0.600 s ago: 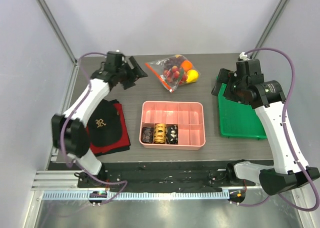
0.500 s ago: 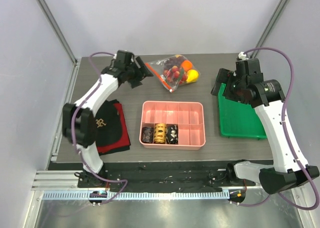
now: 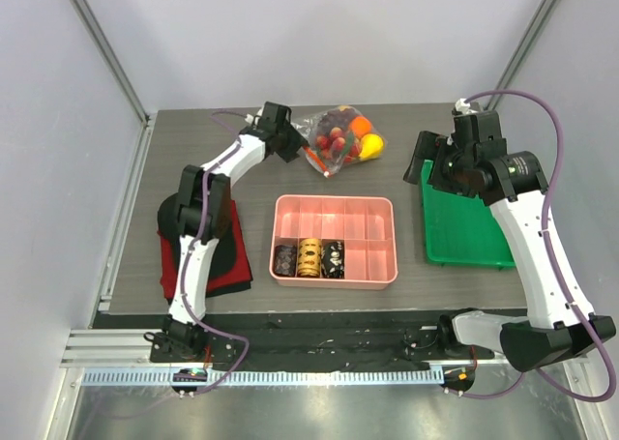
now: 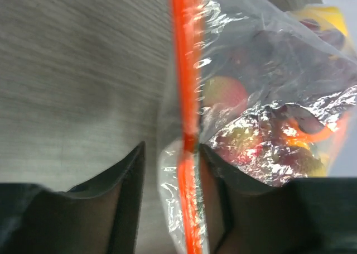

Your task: Open the zip-top bag and remove the fake food

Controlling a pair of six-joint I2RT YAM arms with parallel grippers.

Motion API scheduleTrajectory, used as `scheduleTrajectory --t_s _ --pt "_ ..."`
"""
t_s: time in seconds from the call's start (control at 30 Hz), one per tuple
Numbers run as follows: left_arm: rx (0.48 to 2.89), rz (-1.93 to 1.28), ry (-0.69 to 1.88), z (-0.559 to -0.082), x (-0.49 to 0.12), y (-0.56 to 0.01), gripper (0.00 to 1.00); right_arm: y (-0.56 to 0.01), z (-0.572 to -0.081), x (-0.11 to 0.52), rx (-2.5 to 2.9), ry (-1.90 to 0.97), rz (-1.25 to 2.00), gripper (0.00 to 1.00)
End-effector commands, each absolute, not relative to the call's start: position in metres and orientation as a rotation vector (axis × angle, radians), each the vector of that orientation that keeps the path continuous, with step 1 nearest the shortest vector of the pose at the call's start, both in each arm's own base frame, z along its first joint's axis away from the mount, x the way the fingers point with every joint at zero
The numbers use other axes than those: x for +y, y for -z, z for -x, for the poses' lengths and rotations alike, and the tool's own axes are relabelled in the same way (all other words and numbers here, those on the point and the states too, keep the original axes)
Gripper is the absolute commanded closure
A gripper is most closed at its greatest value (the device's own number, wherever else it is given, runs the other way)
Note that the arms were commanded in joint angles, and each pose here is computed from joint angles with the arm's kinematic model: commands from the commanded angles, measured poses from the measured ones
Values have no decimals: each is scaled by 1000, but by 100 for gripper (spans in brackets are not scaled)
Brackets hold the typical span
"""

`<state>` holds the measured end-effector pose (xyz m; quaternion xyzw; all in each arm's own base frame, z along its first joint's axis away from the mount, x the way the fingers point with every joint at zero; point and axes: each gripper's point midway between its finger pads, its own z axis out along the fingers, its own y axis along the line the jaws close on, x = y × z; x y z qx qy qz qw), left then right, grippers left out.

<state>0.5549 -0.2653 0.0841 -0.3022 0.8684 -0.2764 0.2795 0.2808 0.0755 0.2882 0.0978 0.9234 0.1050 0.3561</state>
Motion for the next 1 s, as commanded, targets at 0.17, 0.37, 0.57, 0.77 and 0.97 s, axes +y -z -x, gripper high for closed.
scheduleTrajectory --t_s 0.17,0.37,0.57,0.77,0.97 --pt "2210 722 885 -580 -284 -135 100 -283 -307 100 2288 -395 -90 0" --pt "2192 713 1052 -541 -295 -199 100 -269 -344 132 2123 -481 125 0" --pt "2126 871 1167 -507 -286 -243 100 -264 -373 151 1806 -487 344 7" --pt "2101 951 1308 -503 -297 -266 100 -239 -388 155 1573 -353 587 8" --pt "2097 960 1367 -501 -304 -279 100 -242 -398 179 1393 -399 705 24"
